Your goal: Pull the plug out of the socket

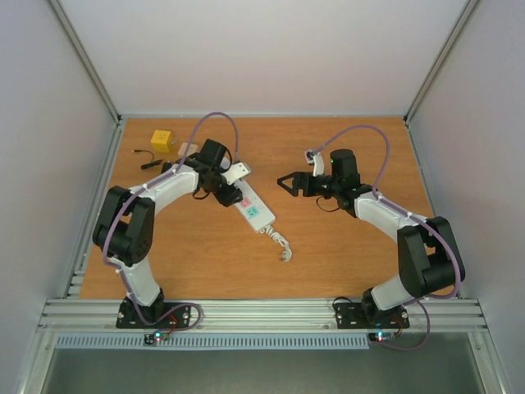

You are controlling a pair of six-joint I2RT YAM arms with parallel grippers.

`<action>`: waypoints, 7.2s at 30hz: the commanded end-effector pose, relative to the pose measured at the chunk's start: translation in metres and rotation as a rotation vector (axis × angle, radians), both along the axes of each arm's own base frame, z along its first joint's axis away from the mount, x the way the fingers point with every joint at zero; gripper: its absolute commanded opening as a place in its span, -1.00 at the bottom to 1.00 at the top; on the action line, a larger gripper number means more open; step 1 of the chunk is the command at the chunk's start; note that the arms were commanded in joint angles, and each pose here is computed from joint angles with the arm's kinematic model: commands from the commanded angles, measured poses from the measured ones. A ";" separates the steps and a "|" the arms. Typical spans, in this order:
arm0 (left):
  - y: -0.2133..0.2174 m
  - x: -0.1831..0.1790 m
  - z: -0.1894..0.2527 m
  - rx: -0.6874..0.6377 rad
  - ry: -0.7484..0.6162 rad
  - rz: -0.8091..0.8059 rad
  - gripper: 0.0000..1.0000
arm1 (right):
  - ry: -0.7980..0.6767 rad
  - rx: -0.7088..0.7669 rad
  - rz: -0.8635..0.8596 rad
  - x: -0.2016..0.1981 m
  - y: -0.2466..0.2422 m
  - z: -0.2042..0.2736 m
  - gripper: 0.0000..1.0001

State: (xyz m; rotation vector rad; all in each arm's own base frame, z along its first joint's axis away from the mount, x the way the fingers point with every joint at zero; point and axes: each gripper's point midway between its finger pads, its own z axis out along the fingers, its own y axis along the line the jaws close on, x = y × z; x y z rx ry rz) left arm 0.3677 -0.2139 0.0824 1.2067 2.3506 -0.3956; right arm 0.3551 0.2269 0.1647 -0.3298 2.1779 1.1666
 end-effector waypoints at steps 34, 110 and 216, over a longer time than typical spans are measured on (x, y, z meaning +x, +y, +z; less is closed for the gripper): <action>0.003 -0.101 0.002 -0.018 -0.034 -0.519 -0.68 | -0.490 -0.049 0.482 -0.108 0.078 -0.024 0.63; -0.016 -0.098 0.016 -0.122 0.015 -0.526 -0.76 | -0.643 -0.421 0.819 -0.175 0.135 -0.149 -0.27; 0.208 -0.018 0.002 -0.563 0.212 0.640 -0.75 | -0.709 -0.214 0.255 -0.095 0.140 0.048 0.97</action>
